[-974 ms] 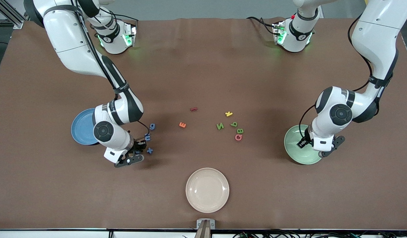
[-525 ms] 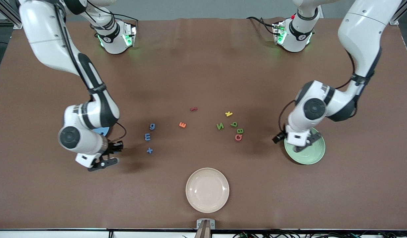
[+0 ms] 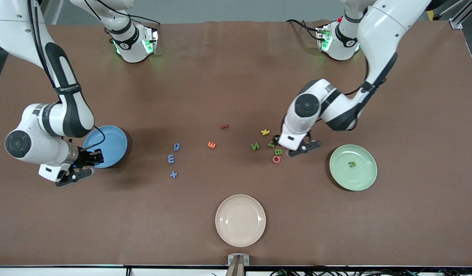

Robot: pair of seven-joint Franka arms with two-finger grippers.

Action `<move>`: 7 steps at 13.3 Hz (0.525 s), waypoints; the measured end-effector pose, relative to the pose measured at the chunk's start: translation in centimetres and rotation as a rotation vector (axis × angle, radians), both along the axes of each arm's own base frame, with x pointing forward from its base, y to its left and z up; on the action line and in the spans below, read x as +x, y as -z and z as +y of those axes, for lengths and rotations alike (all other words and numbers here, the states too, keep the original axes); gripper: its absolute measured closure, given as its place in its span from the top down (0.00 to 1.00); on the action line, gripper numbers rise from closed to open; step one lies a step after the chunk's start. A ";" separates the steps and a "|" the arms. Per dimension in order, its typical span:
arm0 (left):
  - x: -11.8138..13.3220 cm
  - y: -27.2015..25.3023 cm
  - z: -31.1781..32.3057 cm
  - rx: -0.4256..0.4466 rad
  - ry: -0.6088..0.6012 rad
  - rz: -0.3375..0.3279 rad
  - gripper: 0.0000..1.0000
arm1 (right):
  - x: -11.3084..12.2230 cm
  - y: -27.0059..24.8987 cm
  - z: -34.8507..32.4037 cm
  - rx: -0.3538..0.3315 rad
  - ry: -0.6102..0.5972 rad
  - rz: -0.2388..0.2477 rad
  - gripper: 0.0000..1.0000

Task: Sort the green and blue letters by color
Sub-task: 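Release blue G onto the blue plate while the left gripper returns to letters, then grasp a green letter with the left gripper while the right gripper grasps blue x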

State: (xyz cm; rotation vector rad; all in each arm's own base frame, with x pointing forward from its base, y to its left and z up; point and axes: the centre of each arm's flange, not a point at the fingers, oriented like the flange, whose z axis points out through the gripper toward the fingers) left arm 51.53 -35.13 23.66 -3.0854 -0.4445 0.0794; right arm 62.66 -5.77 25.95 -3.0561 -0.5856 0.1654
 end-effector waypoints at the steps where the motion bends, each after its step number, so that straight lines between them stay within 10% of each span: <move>1: -0.4 0.6 -1.2 -0.007 0.016 0.010 0.83 | -0.8 1.1 -1.1 0.003 -0.001 -0.001 0.35; 7: 1.1 3.8 -1.0 0.016 0.064 -0.006 0.74 | -6.7 5.4 -1.0 0.006 -0.004 -0.011 0.35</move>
